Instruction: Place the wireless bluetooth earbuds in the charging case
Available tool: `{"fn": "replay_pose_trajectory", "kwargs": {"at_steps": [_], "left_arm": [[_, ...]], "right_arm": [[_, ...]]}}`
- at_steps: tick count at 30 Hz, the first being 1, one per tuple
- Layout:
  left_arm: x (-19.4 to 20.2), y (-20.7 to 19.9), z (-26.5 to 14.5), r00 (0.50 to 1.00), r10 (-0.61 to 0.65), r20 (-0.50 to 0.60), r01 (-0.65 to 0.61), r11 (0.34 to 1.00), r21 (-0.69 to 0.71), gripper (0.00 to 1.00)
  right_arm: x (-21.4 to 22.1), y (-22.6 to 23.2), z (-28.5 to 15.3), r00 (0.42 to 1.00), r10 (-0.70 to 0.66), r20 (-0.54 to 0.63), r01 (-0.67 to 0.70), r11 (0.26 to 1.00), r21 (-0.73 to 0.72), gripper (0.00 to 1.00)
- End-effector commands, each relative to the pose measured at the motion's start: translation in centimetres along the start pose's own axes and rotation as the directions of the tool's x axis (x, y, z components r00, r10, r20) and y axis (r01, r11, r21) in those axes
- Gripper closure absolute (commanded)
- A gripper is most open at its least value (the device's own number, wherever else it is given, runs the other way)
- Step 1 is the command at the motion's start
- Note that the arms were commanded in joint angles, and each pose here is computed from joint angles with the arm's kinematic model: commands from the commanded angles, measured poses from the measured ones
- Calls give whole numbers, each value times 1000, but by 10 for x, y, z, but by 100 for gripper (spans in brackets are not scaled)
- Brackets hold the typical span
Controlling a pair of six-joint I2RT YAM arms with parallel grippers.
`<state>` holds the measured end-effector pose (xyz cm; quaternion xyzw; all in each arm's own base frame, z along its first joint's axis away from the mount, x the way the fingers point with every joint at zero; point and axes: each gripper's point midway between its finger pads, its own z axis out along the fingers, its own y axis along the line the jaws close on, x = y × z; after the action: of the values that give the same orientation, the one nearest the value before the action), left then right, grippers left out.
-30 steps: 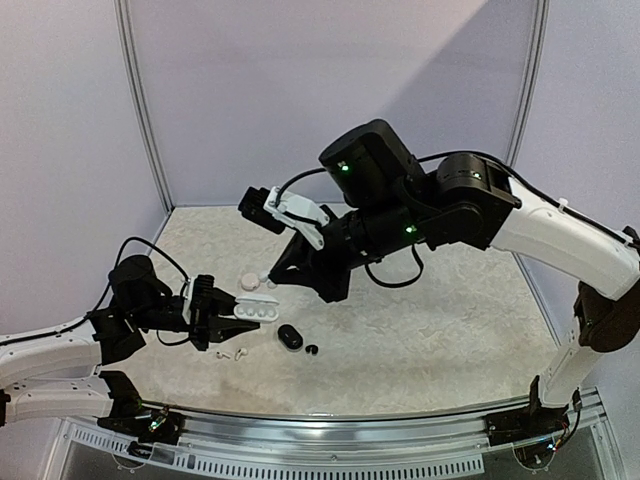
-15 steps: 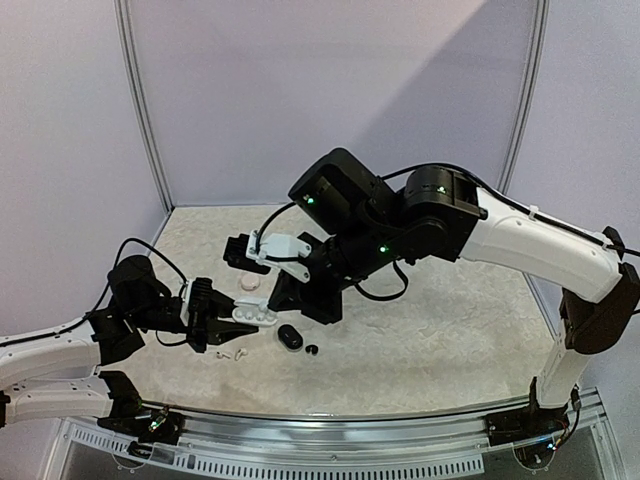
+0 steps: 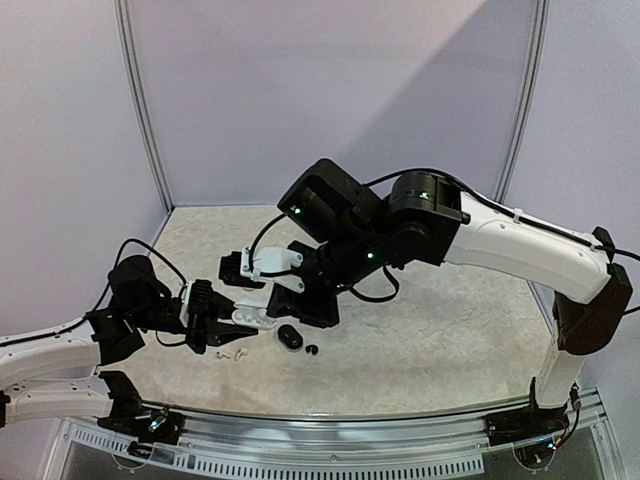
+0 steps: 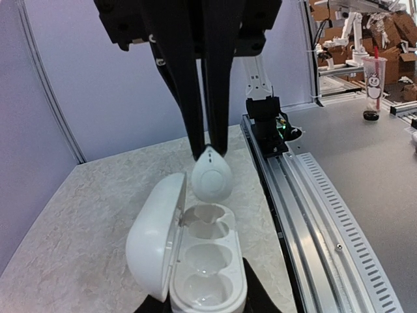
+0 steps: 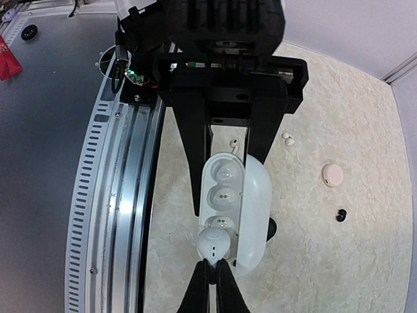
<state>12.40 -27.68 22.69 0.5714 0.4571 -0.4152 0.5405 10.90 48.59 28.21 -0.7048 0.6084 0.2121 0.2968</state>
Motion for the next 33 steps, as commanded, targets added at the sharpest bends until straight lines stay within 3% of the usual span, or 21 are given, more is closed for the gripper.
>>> {"fn": "replay_pose_trajectory", "kwargs": {"at_steps": [1, 20, 28, 33], "left_arm": [[-7, -4, 3, 1000, 6, 11, -6, 1000, 27, 100], [-11, -2, 4, 1000, 6, 28, -7, 1000, 23, 100], [-11, -2, 4, 1000, 6, 26, -6, 1000, 20, 100], [-10, -1, 4, 1000, 5, 23, -5, 1000, 18, 100]], "right_arm": [[3, 5, 6, 999, -41, -26, 40, 999, -15, 100], [14, -1, 19, 991, -93, -97, 94, 996, -1, 100], [17, -7, 25, 986, -101, -133, 104, 995, 14, 86], [11, -9, 24, 989, -97, -114, 101, 994, 29, 84]]}}
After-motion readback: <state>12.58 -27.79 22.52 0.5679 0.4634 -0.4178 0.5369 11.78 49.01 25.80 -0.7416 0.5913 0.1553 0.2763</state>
